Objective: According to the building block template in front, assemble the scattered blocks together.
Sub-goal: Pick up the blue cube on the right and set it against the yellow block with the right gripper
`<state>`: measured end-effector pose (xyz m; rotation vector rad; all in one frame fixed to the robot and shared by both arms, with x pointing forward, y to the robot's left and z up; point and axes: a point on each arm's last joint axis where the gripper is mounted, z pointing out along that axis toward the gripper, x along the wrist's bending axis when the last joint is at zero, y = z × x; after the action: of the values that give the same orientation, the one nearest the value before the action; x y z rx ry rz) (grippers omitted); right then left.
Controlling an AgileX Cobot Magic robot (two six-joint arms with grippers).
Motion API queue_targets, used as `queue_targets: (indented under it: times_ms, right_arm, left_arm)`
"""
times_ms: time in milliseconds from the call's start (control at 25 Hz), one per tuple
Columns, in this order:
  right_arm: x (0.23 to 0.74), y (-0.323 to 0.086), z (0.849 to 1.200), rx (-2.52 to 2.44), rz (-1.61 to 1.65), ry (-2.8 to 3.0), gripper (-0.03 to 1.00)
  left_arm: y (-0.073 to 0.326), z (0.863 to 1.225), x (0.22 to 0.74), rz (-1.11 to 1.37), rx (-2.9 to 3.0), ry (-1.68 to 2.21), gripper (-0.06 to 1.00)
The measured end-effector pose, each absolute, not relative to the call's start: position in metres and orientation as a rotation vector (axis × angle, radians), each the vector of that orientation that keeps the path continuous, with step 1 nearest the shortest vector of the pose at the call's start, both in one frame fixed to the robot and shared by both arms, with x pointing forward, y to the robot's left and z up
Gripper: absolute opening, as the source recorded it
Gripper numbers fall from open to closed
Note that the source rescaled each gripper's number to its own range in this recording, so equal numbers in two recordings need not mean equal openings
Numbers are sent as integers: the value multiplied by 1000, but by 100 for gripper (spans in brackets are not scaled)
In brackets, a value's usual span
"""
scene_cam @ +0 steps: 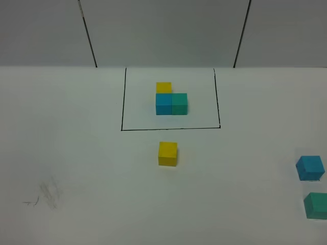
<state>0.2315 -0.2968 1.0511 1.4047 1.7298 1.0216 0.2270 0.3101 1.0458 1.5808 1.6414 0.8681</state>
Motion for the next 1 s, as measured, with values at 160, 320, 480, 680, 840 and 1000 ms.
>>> queue_targets:
  times_ms: [160, 320, 480, 680, 840, 1000]
  right_arm:
    - [231, -297, 1051, 1405, 1022, 1730, 0]
    - [231, -297, 1051, 1405, 1022, 1730, 0]
    - [231, -297, 1051, 1405, 1022, 1730, 0]
    - [231, -297, 1051, 1405, 1022, 1730, 0]
    - [231, -297, 1051, 1405, 1022, 1730, 0]
    - [232, -297, 1051, 1403, 1023, 1728, 0]
  left_arm:
    - [309, 1046, 226, 935, 1500, 1748, 46]
    - [308, 1046, 226, 950, 1476, 1777, 36]
    - [308, 1046, 226, 951, 1476, 1778, 29]
    - [308, 1046, 226, 951, 1476, 1778, 22]
    - [308, 1046, 226, 951, 1477, 1778, 20]
    - [308, 1046, 226, 951, 1477, 1778, 19]
